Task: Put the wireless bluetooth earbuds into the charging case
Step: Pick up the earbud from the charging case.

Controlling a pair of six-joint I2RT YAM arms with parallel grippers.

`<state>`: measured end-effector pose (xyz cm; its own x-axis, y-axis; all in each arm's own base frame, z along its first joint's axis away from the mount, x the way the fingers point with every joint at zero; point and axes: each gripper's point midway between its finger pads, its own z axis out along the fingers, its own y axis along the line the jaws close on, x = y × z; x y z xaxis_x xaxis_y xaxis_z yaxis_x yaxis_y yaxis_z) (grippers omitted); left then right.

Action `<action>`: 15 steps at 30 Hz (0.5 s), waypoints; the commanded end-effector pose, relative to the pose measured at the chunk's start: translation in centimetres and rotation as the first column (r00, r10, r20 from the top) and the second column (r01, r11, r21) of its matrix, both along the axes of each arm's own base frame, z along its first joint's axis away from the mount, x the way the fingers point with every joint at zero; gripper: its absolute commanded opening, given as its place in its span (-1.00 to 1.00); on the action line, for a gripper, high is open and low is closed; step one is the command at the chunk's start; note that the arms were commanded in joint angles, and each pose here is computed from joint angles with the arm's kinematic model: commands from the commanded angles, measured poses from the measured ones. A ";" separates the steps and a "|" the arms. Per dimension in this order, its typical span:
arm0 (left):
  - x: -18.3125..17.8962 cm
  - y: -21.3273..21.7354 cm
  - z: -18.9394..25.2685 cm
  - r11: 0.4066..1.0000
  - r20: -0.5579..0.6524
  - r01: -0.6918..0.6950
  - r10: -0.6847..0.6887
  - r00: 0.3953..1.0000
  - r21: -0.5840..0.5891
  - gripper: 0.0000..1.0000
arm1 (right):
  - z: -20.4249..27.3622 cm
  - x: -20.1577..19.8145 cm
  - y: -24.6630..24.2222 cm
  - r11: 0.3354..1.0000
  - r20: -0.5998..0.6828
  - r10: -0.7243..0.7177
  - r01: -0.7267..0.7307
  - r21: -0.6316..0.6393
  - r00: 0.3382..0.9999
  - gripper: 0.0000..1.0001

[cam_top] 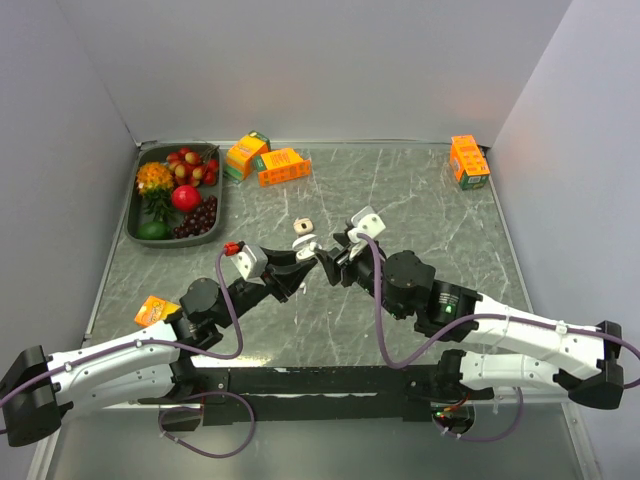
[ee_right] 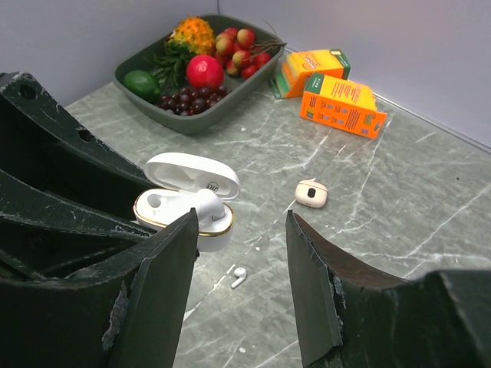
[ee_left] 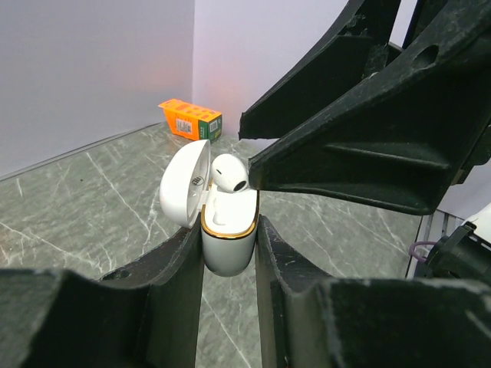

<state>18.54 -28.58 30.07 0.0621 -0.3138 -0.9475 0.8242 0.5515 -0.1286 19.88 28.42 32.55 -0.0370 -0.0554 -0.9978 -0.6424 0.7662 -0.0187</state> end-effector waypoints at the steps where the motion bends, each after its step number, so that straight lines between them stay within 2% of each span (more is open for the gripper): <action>1: -0.6 0.4 2.4 0.997 0.048 0.016 -0.012 0.999 -0.074 -0.98 | 2.7 0.3 0.0 0.998 0.016 -0.017 0.016 0.055 1.000 0.16; 15: -0.3 0.6 2.0 0.998 0.043 -0.004 0.007 0.999 -0.068 -0.98 | 3.8 0.3 -1.9 0.993 0.039 -0.058 0.054 0.101 0.998 0.27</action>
